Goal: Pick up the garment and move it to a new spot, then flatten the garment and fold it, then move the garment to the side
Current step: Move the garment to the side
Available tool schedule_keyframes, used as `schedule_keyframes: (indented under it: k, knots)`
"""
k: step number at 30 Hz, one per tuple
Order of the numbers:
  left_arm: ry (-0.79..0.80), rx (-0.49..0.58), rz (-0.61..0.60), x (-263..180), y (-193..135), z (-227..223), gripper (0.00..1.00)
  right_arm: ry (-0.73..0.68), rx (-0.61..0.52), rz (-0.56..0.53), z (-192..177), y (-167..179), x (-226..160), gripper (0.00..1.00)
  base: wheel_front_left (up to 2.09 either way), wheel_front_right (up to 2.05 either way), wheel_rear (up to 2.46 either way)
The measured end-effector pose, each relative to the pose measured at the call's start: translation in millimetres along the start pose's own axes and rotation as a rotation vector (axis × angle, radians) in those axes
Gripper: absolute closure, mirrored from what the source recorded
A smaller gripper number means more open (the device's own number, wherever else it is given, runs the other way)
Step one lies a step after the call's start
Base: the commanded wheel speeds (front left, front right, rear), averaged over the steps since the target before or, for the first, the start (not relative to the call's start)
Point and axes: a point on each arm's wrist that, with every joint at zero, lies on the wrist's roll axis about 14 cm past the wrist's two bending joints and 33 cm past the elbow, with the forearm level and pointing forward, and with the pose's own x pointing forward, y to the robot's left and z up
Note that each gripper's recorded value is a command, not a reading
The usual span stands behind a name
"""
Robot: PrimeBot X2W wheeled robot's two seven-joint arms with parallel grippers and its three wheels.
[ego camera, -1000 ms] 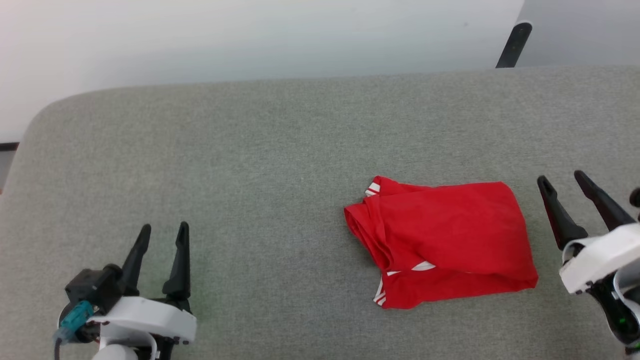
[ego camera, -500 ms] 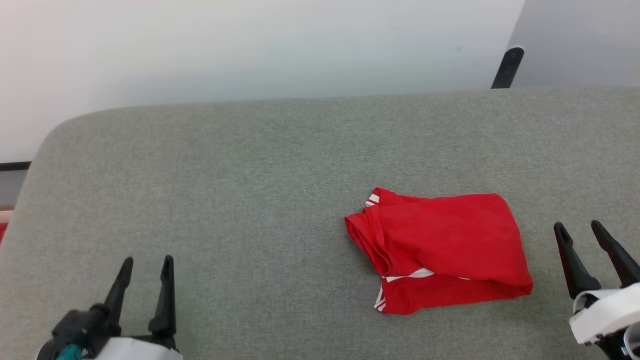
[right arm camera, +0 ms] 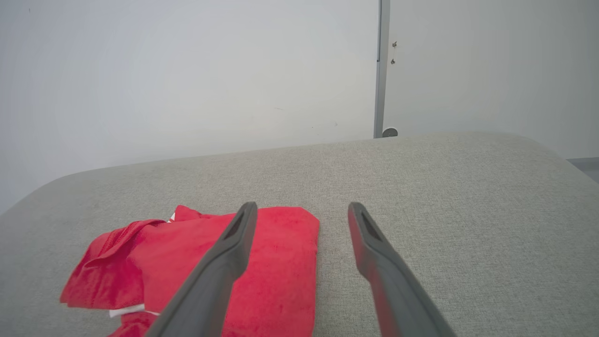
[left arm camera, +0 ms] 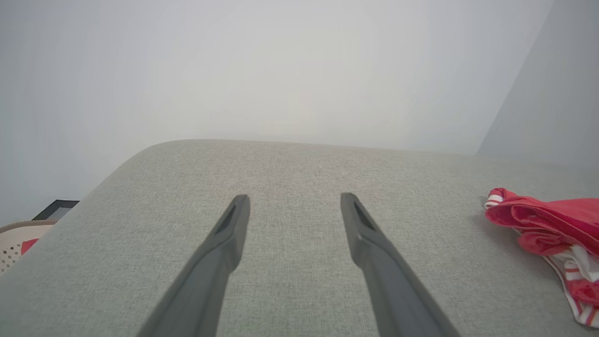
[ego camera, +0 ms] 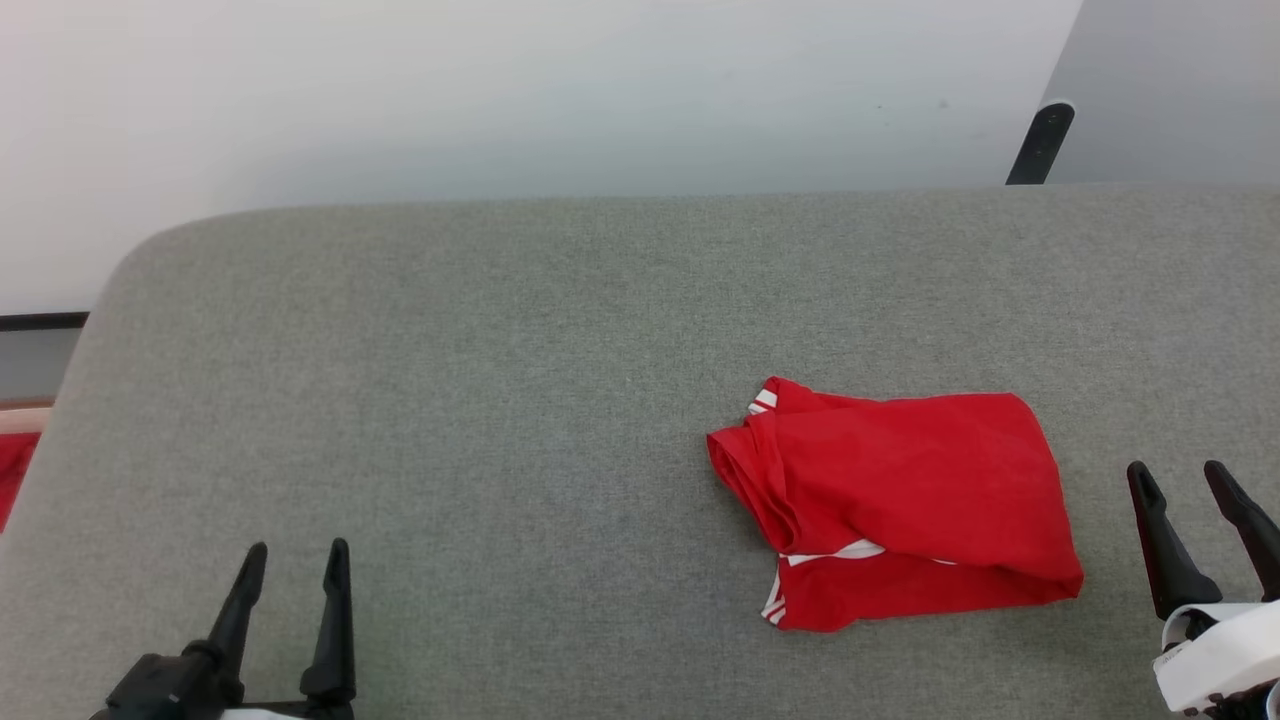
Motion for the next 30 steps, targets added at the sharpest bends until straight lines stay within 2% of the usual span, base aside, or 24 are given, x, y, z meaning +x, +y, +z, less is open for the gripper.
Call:
schedule_keyframes:
  k: [30]
  knots:
    - [-0.022, -0.014, 0.017, 7.8, 1.7, 5.3, 0.00, 0.033, 0.003, 0.017, -7.7, 7.1, 12.6, 0.00, 0.00, 0.00, 0.00]
